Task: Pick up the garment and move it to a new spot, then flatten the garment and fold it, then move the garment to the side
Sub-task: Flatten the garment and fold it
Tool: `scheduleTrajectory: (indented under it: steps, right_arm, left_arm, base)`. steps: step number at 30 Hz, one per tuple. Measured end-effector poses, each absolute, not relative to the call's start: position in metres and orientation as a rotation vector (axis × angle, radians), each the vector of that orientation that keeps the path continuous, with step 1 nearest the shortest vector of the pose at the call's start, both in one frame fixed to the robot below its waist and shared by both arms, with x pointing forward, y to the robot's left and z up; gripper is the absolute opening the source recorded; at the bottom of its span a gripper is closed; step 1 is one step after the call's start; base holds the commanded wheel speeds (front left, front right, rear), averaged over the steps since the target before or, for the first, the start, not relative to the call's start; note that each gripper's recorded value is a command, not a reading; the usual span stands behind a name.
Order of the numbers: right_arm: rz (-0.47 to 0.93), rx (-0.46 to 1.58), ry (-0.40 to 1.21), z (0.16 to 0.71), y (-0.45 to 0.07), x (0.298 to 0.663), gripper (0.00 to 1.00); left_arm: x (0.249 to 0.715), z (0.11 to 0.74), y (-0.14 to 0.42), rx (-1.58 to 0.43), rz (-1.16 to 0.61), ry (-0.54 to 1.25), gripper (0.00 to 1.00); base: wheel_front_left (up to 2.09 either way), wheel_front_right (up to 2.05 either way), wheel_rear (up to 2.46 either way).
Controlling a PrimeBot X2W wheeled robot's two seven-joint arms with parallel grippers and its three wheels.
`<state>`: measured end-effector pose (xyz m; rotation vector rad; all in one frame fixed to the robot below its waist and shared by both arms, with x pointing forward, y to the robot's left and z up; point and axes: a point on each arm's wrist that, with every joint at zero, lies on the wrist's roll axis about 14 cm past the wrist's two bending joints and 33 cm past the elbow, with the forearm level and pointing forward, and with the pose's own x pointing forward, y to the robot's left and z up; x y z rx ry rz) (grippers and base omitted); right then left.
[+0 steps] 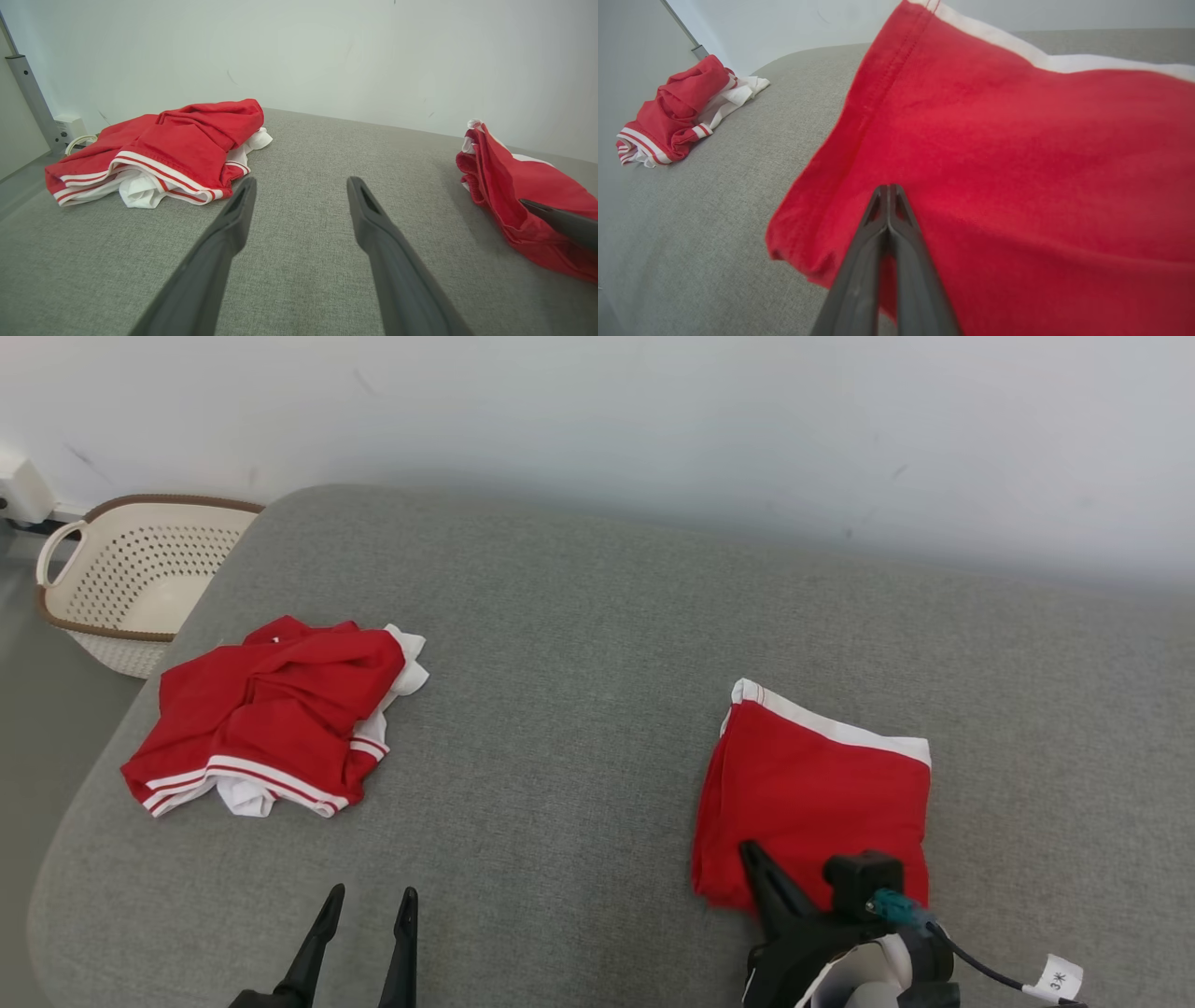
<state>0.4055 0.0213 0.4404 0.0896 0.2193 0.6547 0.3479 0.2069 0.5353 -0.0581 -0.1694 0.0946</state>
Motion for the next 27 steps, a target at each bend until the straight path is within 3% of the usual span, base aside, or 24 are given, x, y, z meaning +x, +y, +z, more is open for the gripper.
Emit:
scheduleTrajectory:
  steps: [9, 14, 27]
  right_arm:
    - [0.742, 0.146, 0.243, 0.442, 0.050, 0.387, 0.00]
    - [0.720, 0.185, 0.173, 0.466, 0.046, 0.398, 0.00]
    - [0.446, 0.145, -0.018, 0.514, -0.064, 0.439, 0.00]
  left_arm:
    - [0.344, 0.536, 0.214, -0.055, 0.120, -0.173, 1.00]
    - [0.347, 0.537, 0.210, -0.066, 0.109, -0.177, 1.00]
    - [0.355, 0.537, 0.190, -0.084, 0.058, -0.178, 1.00]
  base:
    - [0.00, 0.00, 0.00]
    - [0.00, 0.00, 0.00]
    - [0.00, 0.00, 0.00]
